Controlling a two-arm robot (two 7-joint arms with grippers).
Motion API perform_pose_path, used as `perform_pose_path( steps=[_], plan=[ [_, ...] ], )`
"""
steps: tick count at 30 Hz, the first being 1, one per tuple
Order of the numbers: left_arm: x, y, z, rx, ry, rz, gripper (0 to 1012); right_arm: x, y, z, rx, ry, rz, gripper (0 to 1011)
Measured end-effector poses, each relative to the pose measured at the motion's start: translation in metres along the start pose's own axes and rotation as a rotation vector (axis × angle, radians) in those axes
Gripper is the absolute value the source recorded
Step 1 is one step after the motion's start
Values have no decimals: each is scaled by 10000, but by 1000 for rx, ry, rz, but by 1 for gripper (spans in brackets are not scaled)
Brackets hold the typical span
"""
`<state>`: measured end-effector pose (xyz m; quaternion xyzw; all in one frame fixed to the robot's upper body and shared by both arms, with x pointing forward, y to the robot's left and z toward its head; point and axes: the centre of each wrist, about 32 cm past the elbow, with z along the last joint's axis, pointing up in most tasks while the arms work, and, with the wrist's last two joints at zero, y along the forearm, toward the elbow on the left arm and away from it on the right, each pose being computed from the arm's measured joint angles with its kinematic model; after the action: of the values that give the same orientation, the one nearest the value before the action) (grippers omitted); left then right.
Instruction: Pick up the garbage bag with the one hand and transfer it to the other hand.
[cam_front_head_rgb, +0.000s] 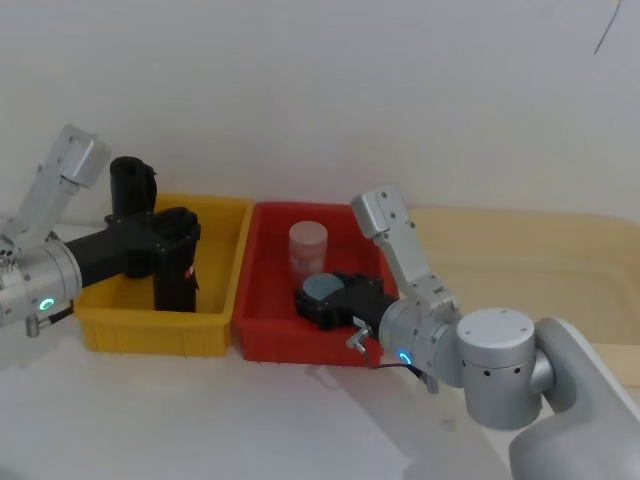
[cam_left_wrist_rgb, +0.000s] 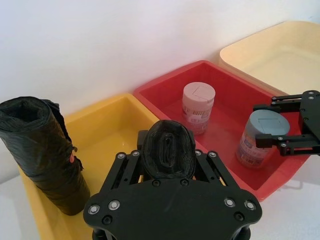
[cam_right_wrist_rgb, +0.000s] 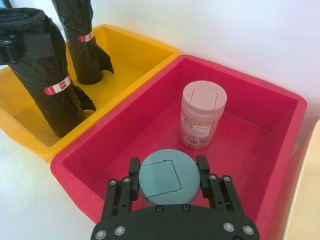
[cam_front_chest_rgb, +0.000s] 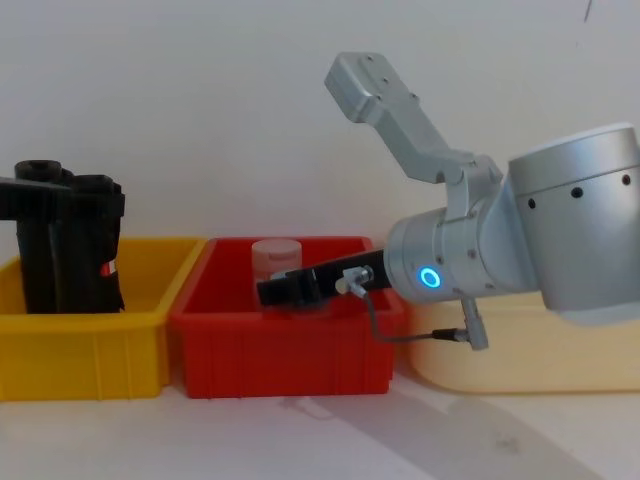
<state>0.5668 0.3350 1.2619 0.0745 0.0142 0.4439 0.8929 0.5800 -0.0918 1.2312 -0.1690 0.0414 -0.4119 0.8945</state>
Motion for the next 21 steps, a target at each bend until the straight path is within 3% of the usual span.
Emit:
perform_pose_path(
  steps=[21],
  plan=[
    [0, 0, 0, 0, 0, 0, 364, 0, 0, 0, 0, 0, 0, 663]
  ],
)
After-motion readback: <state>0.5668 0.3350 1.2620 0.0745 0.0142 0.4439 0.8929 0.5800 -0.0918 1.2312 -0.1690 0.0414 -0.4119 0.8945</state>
